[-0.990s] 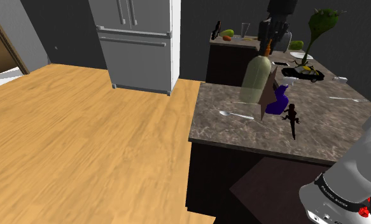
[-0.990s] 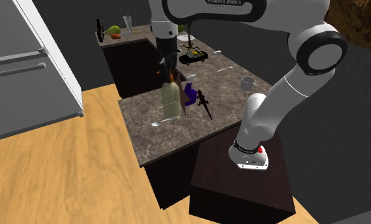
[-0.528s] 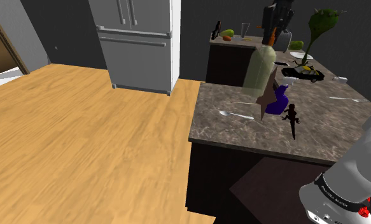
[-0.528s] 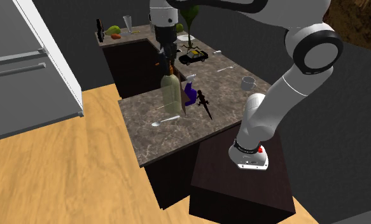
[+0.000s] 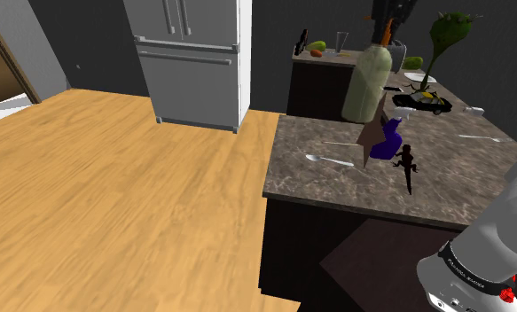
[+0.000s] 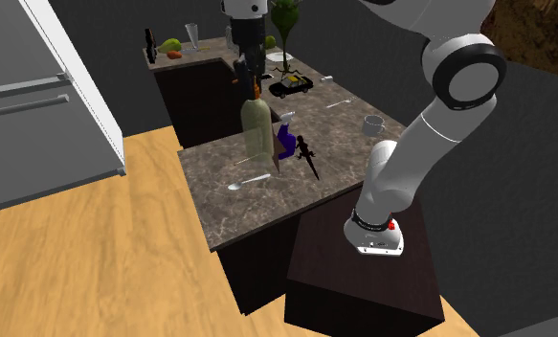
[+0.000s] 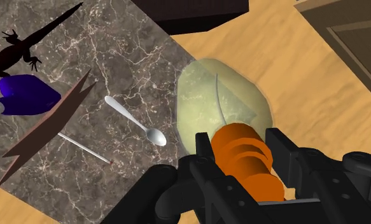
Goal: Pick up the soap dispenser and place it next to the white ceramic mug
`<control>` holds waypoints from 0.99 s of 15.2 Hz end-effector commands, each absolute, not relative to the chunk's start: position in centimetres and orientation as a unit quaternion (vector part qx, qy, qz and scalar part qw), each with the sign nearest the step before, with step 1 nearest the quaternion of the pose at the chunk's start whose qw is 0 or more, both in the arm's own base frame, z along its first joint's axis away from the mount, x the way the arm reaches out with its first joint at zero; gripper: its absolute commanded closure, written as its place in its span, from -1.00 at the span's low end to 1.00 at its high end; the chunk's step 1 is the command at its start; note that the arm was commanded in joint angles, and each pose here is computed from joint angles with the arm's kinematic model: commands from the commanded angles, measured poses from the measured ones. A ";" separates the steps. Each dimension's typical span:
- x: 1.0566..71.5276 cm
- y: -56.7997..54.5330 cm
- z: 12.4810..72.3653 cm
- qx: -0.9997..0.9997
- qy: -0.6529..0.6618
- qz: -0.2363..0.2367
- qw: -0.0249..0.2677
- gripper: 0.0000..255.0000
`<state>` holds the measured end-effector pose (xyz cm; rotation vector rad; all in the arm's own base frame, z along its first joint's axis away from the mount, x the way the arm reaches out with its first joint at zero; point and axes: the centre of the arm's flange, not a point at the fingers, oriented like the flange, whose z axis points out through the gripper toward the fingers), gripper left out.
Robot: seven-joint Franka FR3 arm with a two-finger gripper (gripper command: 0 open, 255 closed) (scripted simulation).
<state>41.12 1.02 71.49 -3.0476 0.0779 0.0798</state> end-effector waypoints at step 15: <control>28.6 -14.3 72.0 -0.998 0.026 0.026 0.046 1.00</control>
